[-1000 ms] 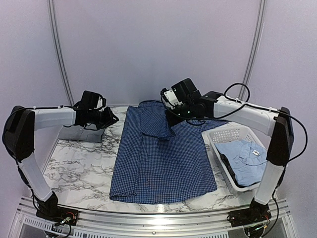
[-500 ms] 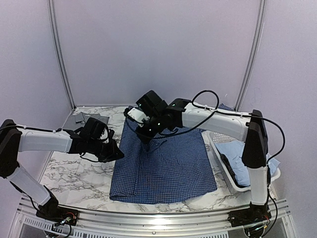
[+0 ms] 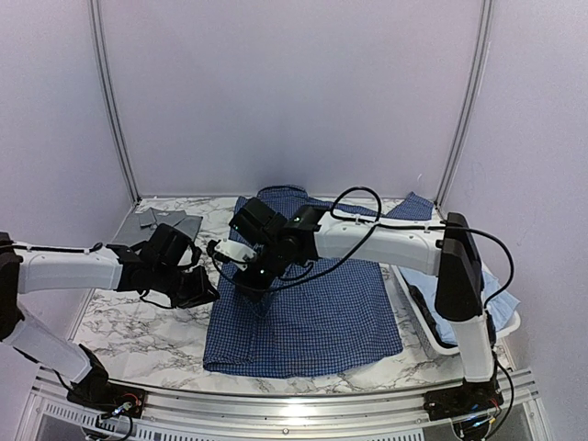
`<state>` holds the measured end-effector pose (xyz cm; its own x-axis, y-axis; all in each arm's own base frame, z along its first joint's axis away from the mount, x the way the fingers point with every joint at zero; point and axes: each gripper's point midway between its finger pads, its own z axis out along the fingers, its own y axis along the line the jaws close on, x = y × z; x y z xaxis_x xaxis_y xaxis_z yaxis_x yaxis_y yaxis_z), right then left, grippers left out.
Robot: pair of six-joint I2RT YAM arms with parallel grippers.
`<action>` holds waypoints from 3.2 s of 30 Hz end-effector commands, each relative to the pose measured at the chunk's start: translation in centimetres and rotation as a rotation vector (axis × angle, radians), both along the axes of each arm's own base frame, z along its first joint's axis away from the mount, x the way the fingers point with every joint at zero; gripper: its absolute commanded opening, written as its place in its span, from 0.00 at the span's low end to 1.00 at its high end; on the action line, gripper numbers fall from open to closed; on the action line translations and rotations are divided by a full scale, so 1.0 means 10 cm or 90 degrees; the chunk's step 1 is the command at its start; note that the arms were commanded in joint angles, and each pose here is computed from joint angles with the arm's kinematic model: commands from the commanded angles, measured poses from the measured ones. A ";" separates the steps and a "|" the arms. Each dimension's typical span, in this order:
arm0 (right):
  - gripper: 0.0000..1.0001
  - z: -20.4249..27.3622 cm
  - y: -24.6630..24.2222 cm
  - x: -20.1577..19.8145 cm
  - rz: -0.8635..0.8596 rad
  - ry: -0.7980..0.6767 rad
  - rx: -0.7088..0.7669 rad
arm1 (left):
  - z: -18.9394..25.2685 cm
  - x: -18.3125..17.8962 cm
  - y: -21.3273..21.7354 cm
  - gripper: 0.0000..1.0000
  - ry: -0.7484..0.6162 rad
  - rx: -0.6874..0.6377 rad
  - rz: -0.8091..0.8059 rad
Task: Fold and stack the long sleeve shirts
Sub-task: Fold the sleeve of the 1/3-folded shirt, then smooth out the 1/3-folded shirt at the center of the board, then move the 1/3-folded shirt to the center of the board.
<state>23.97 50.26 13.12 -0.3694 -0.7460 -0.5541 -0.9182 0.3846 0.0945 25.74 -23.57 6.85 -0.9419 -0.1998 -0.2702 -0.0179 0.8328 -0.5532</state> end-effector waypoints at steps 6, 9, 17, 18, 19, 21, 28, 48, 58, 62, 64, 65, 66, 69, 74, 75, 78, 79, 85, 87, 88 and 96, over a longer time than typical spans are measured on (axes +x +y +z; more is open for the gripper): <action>0.01 -0.10 0.22 -0.27 -0.008 0.122 0.042 | 0.08 0.03 0.20 0.15 -0.024 0.049 0.034; 0.01 -0.17 0.24 -0.32 -0.002 0.145 0.039 | 0.08 0.03 0.22 0.15 -0.026 0.054 0.036; 0.03 -0.27 0.27 -0.39 -0.007 0.171 0.041 | 0.06 0.04 0.22 0.15 -0.024 0.059 0.032; 0.03 -0.29 0.27 -0.39 -0.008 0.174 0.041 | 0.06 0.04 0.22 0.15 -0.023 0.059 0.031; 0.03 -0.29 0.27 -0.39 -0.008 0.176 0.041 | 0.06 0.04 0.22 0.15 -0.024 0.060 0.029; 0.06 -0.32 0.27 -0.41 -0.010 0.181 0.038 | 0.05 0.04 0.23 0.16 -0.024 0.062 0.029; 0.35 -0.12 0.28 -0.39 -0.008 0.165 0.068 | 0.04 0.06 0.26 0.22 -0.028 0.069 0.030; 0.19 -0.37 0.08 -0.19 -0.092 0.163 0.084 | -0.22 0.21 0.27 0.43 -0.010 0.113 0.006; 0.16 -0.71 0.00 -0.24 -0.124 0.172 0.061 | -0.15 0.82 0.24 0.44 -0.052 0.101 0.034; 0.15 -0.76 -0.08 -0.26 -0.136 0.172 0.057 | -0.01 1.20 0.18 0.49 -0.098 0.111 0.039; 0.16 -0.71 -0.11 -0.24 -0.146 0.162 0.064 | -0.01 1.37 0.15 0.51 -0.112 0.126 0.036; 0.16 -0.67 -0.13 -0.22 -0.152 0.155 0.068 | -0.03 1.45 0.14 0.52 -0.116 0.134 0.035; 0.17 -0.62 -0.15 -0.19 -0.159 0.148 0.072 | -0.11 1.52 0.15 0.52 -0.110 0.149 0.036; 0.19 -0.47 -0.23 -0.09 -0.184 0.130 0.091 | -0.23 1.71 0.13 0.52 -0.106 0.173 0.039; 0.22 -0.25 -0.39 0.07 -0.219 0.109 0.121 | -0.38 1.93 0.07 0.51 -0.100 0.201 0.027; 0.22 -0.23 -0.42 0.10 -0.225 0.105 0.124 | -0.40 1.97 0.08 0.50 -0.101 0.210 0.032; 0.23 -0.14 -0.53 0.17 -0.242 0.092 0.131 | -0.41 2.03 0.08 0.47 -0.100 0.218 0.037; 0.23 -0.10 -0.56 0.19 -0.247 0.089 0.135 | -0.42 2.06 0.07 0.45 -0.100 0.219 0.039; 0.23 -0.05 -0.74 0.32 -0.276 0.074 0.137 | -0.53 2.05 0.20 0.42 -0.077 0.264 0.067; 0.24 -0.02 -0.79 0.37 -0.285 0.066 0.138 | -0.59 2.03 0.21 0.43 -0.066 0.267 0.066; 0.24 -0.02 -0.81 0.39 -0.289 0.064 0.138 | -0.65 2.01 0.18 0.43 -0.056 0.261 0.059; 0.24 0.00 -0.94 0.50 -0.311 0.044 0.128 | -0.73 1.95 0.15 0.26 -0.035 0.248 0.056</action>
<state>28.11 41.65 11.09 -0.7037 -0.3940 -0.5913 -0.6376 0.7174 0.2807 46.79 -22.93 2.17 -0.8691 -0.1552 -0.4696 -0.0462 0.9708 -0.2353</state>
